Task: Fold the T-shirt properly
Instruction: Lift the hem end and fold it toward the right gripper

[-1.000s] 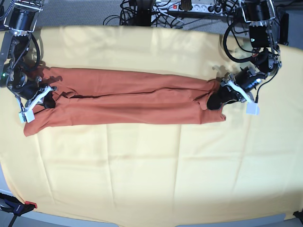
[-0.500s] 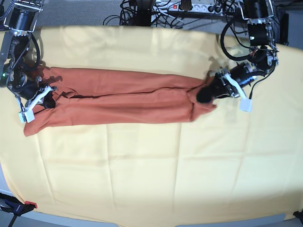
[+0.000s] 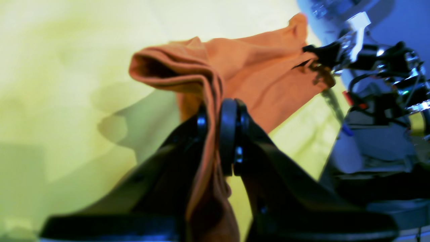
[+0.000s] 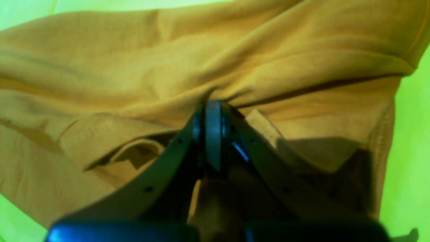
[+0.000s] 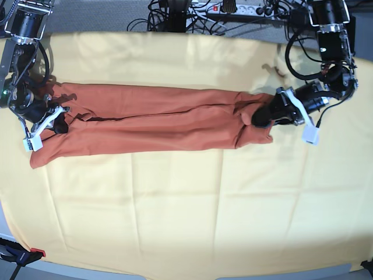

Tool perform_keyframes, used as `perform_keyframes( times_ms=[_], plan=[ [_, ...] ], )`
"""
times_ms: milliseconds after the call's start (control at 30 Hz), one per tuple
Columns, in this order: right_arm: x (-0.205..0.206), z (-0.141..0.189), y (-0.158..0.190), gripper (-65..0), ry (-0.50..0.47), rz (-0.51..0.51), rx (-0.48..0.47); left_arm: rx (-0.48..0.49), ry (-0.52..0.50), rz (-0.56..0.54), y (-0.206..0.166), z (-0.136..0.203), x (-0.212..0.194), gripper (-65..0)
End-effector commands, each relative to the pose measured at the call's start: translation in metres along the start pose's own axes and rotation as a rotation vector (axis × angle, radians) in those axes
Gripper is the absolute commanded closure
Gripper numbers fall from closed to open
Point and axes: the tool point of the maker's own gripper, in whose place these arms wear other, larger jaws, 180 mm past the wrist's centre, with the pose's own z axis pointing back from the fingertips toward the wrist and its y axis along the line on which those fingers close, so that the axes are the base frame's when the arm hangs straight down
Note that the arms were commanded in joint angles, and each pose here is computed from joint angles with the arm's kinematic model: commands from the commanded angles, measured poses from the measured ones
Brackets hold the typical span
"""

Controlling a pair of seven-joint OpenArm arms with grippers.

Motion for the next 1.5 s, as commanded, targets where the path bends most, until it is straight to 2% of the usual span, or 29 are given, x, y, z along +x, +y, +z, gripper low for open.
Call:
perform_keyframes(
  times_ms=[0, 133, 233, 600, 800, 967, 1033, 1267, 1467],
  plan=[
    [-0.014, 0.003, -0.005, 0.0, 0.081, 0.025, -0.02, 0.003, -0.044, -0.045, 0.0, 0.01, 0.02, 0.0],
    [-0.014, 0.003, -0.005, 0.0, 0.082, 0.025, -0.02, 0.051, -0.068, -0.07, 0.011, 0.028, 0.034, 0.0],
    [-0.014, 0.003, -0.005, 0.0, 0.081, 0.025, -0.02, 0.044, -0.094, -0.067, 0.01, 0.031, 0.04, 0.0],
    [-0.014, 0.002, -0.004, 0.0, 0.08, 0.024, -0.019, -0.12, -0.239, 0.037, -0.022, 0.016, 0.049, 0.0],
    [-0.014, 0.002, -0.005, 0.0, 0.081, 0.025, -0.02, -0.175, -0.244, 0.081, -0.035, -0.001, 0.039, 0.0],
    [-0.014, 0.002, -0.004, 0.0, 0.08, 0.024, -0.019, -0.294, -0.217, 0.125, -0.067, -0.037, 0.025, 0.0],
    [-0.014, 0.002, -0.004, 0.0, 0.08, 0.025, -0.019, -0.352, -0.238, 0.131, -0.082, -0.052, 0.03, 0.0],
    [-0.014, 0.002, -0.004, 0.0, 0.082, 0.024, -0.019, -0.368, -0.228, 0.033, -0.114, -0.111, 0.042, 0.0],
    [-0.015, 0.003, -0.005, 0.0, 0.083, 0.024, -0.02, -0.37, -0.166, -0.052, -0.142, -0.151, 0.029, 0.0]
  ],
)
